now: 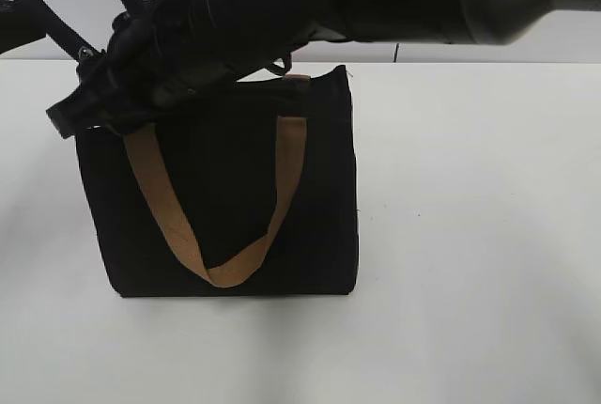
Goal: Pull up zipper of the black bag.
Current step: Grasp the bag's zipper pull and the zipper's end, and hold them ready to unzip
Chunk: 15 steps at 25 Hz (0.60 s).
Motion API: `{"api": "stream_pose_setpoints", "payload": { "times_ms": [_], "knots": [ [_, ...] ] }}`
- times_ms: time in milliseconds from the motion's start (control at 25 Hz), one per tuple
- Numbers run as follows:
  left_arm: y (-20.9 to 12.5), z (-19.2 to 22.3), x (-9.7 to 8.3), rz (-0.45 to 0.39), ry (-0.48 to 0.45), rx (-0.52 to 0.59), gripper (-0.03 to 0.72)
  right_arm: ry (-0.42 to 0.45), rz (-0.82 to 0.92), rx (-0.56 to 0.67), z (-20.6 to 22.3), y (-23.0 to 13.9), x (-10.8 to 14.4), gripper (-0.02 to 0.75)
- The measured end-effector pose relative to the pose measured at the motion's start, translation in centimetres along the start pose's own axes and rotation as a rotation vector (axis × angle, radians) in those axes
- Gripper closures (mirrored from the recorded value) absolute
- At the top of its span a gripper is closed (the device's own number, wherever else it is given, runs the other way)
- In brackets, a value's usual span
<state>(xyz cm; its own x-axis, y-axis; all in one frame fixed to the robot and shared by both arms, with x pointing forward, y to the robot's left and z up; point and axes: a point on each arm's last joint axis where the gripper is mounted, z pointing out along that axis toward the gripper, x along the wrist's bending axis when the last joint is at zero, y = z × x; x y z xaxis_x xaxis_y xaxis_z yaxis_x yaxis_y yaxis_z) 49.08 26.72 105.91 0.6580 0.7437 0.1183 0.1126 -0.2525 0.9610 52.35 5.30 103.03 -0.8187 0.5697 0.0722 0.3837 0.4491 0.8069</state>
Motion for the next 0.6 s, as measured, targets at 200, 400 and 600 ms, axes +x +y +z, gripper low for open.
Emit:
{"api": "stream_pose_setpoints", "payload": {
  "times_ms": [200,400,600],
  "knots": [
    [0.00,0.00,-0.01,0.001,-0.001,0.000,0.666,0.003,-0.020,0.001,0.05,-0.03,0.14,0.476],
    [0.03,0.00,-0.05,0.001,-0.005,-0.003,0.666,0.015,-0.051,-0.002,0.21,-0.06,0.91,0.477],
    [0.07,0.00,-0.11,0.001,-0.013,-0.007,0.666,-0.004,-0.042,-0.041,0.54,0.12,0.75,0.479]
  ]
}}
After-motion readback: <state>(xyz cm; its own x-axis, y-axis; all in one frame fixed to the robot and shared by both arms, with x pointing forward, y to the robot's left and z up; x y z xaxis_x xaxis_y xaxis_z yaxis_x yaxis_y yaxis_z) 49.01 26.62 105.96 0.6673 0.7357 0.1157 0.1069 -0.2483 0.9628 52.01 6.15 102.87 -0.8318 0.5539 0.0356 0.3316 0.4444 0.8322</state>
